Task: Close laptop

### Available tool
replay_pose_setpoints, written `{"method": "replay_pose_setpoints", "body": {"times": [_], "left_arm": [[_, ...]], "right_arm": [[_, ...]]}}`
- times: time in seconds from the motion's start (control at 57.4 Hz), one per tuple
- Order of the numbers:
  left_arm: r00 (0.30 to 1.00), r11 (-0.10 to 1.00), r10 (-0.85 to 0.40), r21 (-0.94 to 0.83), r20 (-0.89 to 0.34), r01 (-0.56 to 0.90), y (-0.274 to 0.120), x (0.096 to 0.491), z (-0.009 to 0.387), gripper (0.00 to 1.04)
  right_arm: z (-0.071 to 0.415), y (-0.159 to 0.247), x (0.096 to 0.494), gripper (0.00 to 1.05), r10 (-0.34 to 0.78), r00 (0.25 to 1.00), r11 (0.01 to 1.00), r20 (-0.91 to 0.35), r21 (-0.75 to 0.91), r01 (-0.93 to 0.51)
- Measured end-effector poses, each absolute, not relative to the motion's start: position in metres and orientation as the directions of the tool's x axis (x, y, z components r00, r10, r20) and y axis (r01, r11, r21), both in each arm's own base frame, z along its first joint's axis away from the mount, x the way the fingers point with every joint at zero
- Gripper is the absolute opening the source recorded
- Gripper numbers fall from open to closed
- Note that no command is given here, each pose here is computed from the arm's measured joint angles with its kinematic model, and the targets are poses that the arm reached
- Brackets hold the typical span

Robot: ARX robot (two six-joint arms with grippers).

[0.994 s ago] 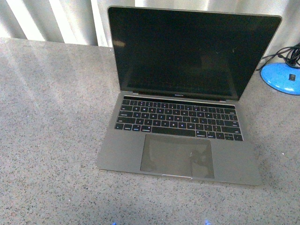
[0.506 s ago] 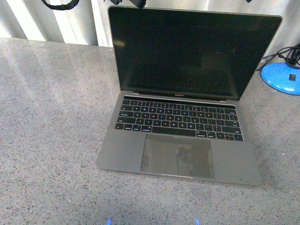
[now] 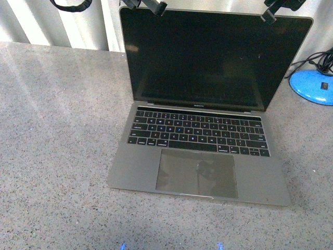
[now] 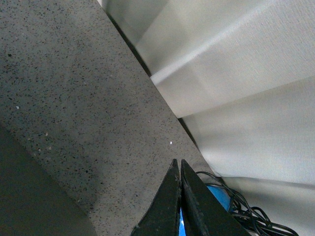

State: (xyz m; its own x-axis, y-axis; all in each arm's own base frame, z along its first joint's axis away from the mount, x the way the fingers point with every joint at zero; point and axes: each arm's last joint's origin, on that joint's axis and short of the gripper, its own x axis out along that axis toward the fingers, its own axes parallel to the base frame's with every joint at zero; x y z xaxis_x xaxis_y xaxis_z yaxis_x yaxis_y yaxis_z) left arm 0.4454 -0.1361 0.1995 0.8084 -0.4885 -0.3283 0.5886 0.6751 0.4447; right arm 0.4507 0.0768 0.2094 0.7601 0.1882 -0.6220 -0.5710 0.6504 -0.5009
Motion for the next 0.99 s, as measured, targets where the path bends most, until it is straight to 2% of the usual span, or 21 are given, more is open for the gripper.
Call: {"method": "replay_pose_setpoints", "body": {"times": [0.994], "left_arm": [[0.724,0.557,-0.514,0.463,-0.460,0.690,-0.150,0.439,0.203,0.04]], "right_arm": [[0.196,0.083,0.431,0.01,0.205,0.759,0.689,-0.618,-0.460,-0.560]]}}
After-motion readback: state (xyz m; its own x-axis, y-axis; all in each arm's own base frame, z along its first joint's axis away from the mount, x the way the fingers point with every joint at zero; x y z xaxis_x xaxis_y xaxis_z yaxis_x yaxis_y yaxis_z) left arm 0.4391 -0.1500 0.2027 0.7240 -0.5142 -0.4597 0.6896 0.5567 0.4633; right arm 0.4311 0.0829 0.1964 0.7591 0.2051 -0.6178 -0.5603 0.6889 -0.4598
